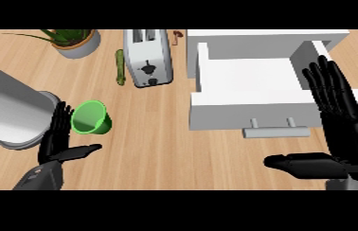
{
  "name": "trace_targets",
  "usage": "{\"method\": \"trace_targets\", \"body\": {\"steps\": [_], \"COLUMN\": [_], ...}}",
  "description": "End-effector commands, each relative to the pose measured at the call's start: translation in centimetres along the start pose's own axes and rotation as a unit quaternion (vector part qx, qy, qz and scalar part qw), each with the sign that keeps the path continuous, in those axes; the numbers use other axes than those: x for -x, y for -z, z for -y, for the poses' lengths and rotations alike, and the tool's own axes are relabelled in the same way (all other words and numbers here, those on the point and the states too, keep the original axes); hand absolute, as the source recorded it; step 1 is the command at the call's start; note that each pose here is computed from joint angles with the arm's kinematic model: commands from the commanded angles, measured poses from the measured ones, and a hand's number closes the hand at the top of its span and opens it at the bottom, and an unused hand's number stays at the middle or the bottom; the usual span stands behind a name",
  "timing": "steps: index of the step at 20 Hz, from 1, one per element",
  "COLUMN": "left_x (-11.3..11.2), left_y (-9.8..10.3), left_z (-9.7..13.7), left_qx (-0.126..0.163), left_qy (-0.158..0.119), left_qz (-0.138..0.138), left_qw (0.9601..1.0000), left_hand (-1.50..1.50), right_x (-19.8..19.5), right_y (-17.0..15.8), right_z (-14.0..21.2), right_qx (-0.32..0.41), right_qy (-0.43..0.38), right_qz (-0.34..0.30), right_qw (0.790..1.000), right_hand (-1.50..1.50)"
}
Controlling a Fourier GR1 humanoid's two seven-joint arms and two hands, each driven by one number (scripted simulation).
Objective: Pick up the cup, place it into the drawer and close the drawer
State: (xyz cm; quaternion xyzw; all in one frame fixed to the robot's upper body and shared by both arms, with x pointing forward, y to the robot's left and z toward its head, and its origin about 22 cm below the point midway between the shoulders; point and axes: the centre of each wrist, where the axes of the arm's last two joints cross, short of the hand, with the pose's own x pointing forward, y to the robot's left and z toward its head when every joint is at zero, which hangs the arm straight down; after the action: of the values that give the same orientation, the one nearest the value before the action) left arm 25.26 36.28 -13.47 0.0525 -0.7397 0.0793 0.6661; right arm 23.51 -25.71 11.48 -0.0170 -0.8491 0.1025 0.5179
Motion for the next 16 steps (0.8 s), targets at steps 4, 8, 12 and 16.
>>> {"method": "trace_targets", "body": {"steps": [4,8,12,16], "left_x": [0.2,0.0,-0.1,0.1], "left_y": [0.0,0.4,0.9,0.7], "left_z": [0.5,0.6,1.4,1.5], "left_qx": [0.015,0.027,0.054,0.066], "left_qy": [-0.031,-0.070,-0.094,-0.134], "left_qz": [0.037,0.040,0.048,0.052], "left_qw": [0.9987,0.9964,0.9930,0.9874], "left_hand": [-1.50,-1.50,-1.50,-1.50], "right_x": [1.4,0.3,0.1,0.2], "right_y": [0.2,0.0,1.2,0.8], "right_z": [0.3,-0.3,0.3,0.2], "right_qx": [-0.010,-0.011,0.000,-0.007], "right_qy": [0.001,-0.003,0.002,0.007], "right_qz": [0.000,-0.002,-0.007,-0.002], "right_qw": [1.000,1.000,1.000,1.000], "right_hand": [-1.50,-1.50,-1.50,-1.50]}}
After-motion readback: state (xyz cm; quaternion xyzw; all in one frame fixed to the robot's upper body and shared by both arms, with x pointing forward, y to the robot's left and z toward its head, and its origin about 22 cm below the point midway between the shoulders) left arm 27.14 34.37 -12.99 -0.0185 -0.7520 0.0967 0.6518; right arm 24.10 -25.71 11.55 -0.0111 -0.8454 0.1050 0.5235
